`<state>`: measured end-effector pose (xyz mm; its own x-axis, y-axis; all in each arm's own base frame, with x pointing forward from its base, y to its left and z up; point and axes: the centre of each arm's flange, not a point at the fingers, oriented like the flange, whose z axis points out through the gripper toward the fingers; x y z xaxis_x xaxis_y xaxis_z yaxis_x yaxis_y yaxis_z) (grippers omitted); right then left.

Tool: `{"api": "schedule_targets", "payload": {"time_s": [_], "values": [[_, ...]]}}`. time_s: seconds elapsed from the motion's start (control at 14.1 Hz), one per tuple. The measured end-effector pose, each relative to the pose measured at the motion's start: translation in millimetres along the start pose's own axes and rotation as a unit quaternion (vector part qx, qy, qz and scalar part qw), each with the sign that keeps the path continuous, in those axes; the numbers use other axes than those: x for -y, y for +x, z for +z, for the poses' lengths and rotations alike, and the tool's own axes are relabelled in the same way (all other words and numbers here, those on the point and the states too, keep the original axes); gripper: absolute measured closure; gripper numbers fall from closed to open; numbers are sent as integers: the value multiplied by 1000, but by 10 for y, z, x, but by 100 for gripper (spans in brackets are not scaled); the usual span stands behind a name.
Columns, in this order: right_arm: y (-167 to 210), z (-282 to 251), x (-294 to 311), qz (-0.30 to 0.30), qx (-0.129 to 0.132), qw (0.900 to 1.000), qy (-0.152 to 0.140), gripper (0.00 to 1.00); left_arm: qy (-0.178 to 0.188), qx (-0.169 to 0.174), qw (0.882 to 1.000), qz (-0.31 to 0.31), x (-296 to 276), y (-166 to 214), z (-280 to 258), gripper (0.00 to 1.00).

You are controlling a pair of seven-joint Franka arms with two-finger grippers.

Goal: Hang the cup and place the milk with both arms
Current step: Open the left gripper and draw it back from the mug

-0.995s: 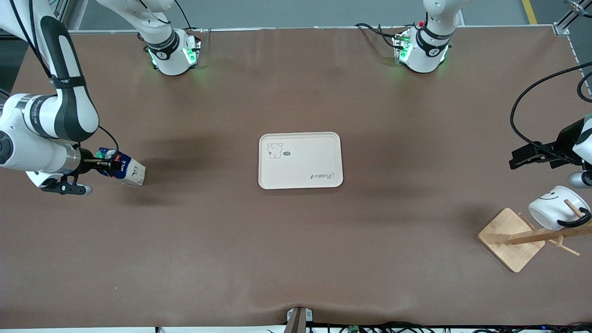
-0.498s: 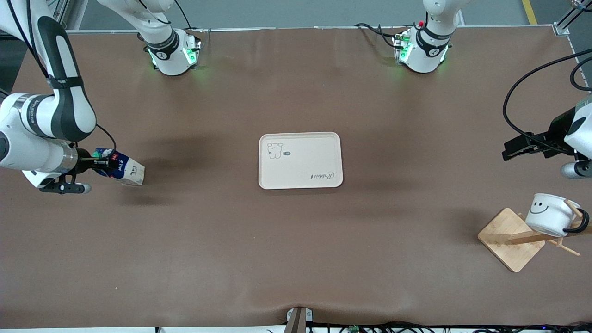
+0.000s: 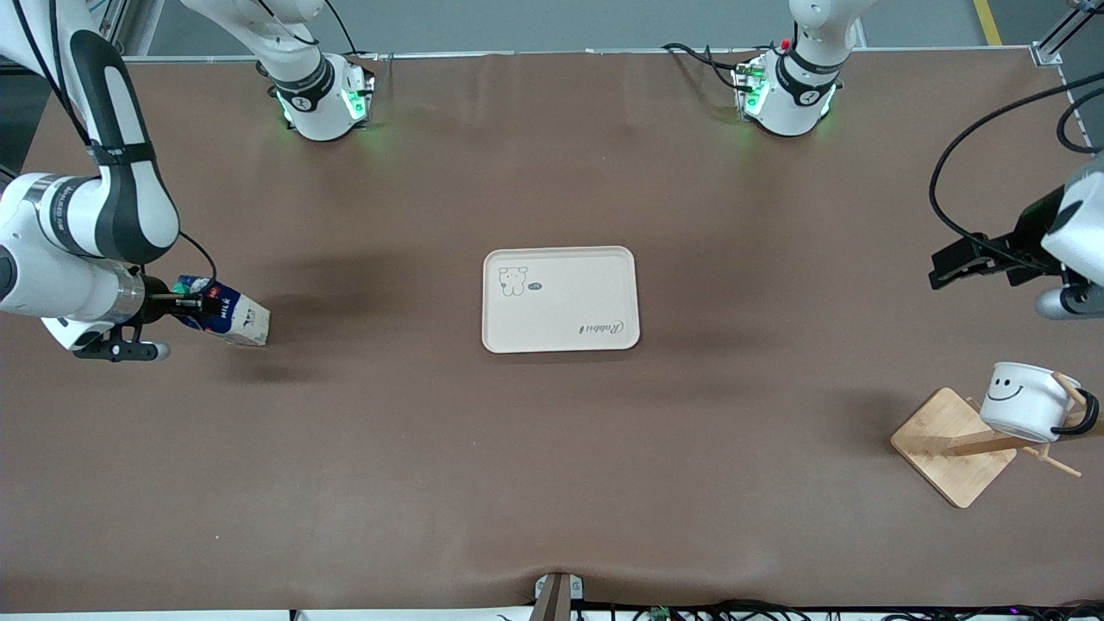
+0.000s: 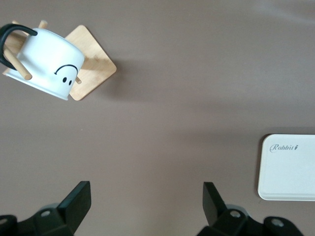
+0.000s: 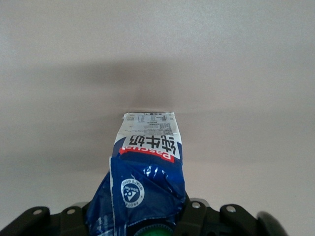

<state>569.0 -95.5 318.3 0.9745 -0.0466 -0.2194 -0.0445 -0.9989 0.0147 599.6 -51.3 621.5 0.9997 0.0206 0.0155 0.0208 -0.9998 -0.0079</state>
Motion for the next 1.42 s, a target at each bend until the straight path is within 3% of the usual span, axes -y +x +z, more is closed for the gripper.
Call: {"api": "schedule_targets", "payload": {"time_s": [0.28,0.5,0.57,0.71,1.21,1.42], "values": [[-10,31,-3,0,2,1000,0,42,38,-1,999,19,-433,-306,-209,0],[-22,91,-23,1,7,1000,1,17,29,8,999,10,-316,-446,-214,0],[-27,107,-31,2,9,1000,1,17,27,10,1000,8,-238,-475,-219,0],[-33,119,-36,1,10,1000,2,7,27,9,1000,0,-132,-542,-257,0],[-43,97,-35,0,18,1000,2,3,28,5,1000,-14,-18,-706,-388,0],[0,-164,-47,2,22,1000,5,0,28,9,999,-18,29,-712,-380,0]]}}
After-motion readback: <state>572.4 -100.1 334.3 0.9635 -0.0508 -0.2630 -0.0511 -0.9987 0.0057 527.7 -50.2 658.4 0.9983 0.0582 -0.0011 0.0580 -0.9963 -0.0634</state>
